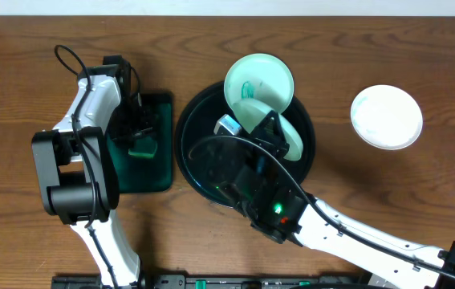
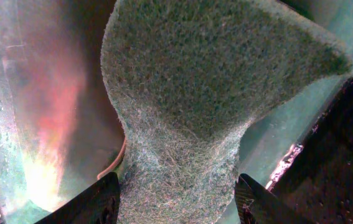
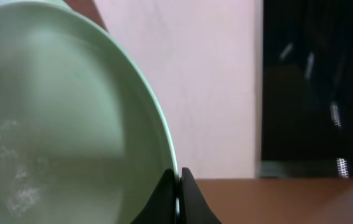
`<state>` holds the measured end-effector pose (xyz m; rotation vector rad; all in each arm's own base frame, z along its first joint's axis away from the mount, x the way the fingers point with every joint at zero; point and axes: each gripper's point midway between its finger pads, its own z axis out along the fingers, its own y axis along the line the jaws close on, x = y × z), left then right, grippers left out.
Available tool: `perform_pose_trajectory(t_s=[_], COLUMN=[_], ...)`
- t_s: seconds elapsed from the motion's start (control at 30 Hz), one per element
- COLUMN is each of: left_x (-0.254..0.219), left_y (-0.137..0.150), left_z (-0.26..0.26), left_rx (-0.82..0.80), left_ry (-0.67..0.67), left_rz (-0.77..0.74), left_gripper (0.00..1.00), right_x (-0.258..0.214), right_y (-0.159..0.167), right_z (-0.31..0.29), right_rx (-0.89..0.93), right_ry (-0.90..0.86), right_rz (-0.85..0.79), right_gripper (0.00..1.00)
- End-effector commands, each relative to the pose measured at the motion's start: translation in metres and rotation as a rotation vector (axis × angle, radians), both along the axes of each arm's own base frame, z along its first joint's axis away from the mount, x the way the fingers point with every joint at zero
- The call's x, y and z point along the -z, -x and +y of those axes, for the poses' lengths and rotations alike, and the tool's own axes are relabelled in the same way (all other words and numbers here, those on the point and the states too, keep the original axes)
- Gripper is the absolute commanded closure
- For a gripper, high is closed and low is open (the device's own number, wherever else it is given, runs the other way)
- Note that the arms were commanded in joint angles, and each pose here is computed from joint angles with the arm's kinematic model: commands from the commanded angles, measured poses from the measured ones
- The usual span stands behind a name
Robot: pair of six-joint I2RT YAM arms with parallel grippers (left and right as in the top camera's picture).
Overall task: Clean dirty plates on tray and stack at the side
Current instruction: 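Tilt the plate up by its rim and lift it with the right gripper, then carry the plate right and lower it onto the cleaned plate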
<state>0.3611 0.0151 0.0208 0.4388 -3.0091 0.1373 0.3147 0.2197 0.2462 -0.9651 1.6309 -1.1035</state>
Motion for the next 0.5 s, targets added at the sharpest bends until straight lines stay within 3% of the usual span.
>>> perform_pose_trajectory(t_s=[0.0,0.23,0.47], left_x=[-0.002,-0.002,-0.002], left_y=[0.002,0.003,0.003], left_z=[0.001,0.001,0.001], left_rx=[-0.005,-0.005,-0.005], left_ry=[-0.006,-0.006,-0.006], left_rz=[0.003,0.003,0.003], left_gripper=[0.4,0.4,0.4], right_x=[0.018,0.078,0.056], right_y=[-0.001,-0.004,-0.031], right_z=[0.005,0.006,-0.002], right_rx=[-0.008,0.151,0.205], right_ry=[-0.283,-0.939,-1.308], right_rz=[0.047,0.291,0.316], right_gripper=[0.99,0.99,0.99])
